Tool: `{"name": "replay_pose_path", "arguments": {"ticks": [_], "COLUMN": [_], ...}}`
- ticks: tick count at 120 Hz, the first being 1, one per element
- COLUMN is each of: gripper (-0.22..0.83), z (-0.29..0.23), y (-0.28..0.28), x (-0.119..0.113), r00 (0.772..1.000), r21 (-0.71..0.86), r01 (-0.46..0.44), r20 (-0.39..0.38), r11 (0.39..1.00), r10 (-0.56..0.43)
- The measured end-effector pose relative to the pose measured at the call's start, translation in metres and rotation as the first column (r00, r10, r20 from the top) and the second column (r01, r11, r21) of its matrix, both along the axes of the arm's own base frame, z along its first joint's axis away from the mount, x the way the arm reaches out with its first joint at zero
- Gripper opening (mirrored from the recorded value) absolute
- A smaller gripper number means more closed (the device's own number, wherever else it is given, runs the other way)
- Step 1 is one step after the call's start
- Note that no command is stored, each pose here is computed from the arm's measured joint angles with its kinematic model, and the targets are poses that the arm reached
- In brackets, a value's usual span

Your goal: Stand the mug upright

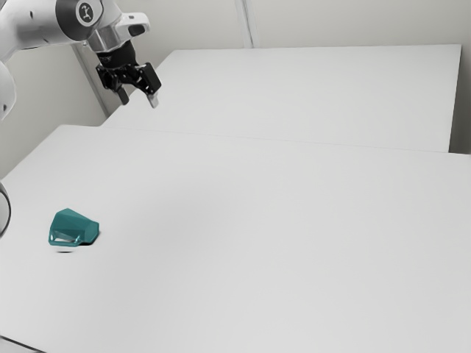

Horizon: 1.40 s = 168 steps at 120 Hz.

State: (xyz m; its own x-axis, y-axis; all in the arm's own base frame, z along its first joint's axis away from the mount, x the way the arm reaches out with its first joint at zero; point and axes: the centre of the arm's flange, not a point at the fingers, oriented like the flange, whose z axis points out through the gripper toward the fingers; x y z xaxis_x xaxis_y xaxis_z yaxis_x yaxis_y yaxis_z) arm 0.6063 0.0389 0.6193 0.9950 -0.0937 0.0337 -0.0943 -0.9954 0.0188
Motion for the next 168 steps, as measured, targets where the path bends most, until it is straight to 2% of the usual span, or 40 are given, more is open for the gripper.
{"name": "replay_pose_path", "arguments": {"ticks": [53, 71, 96, 113, 138, 155, 168], "gripper": [0.62, 0.61, 0.62, 0.62, 0.62, 0.62, 0.61], "z": [-0.013, -0.012, -0.007, -0.019, -0.059, -0.093, -0.126], "y": [0.004, 0.055, 0.155, 0.204, 0.297, 0.341, 0.365], "x": [-0.003, -0.013, -0.049, -0.075, -0.132, -0.154, -0.159], "r00": [0.999, 0.994, 0.972, 0.964, 0.939, 0.936, 0.939], "r21": [-0.003, -0.058, -0.217, -0.302, -0.418, -0.476, -0.515], "r01": [-0.010, -0.097, -0.232, -0.265, -0.344, -0.352, -0.344], "r20": [-0.042, -0.061, -0.080, -0.111, -0.153, -0.170, -0.186], "r11": [1.000, 0.994, 0.948, 0.916, 0.841, 0.806, 0.785], "r10": [0.010, 0.094, 0.220, 0.242, 0.308, 0.308, 0.290]}}
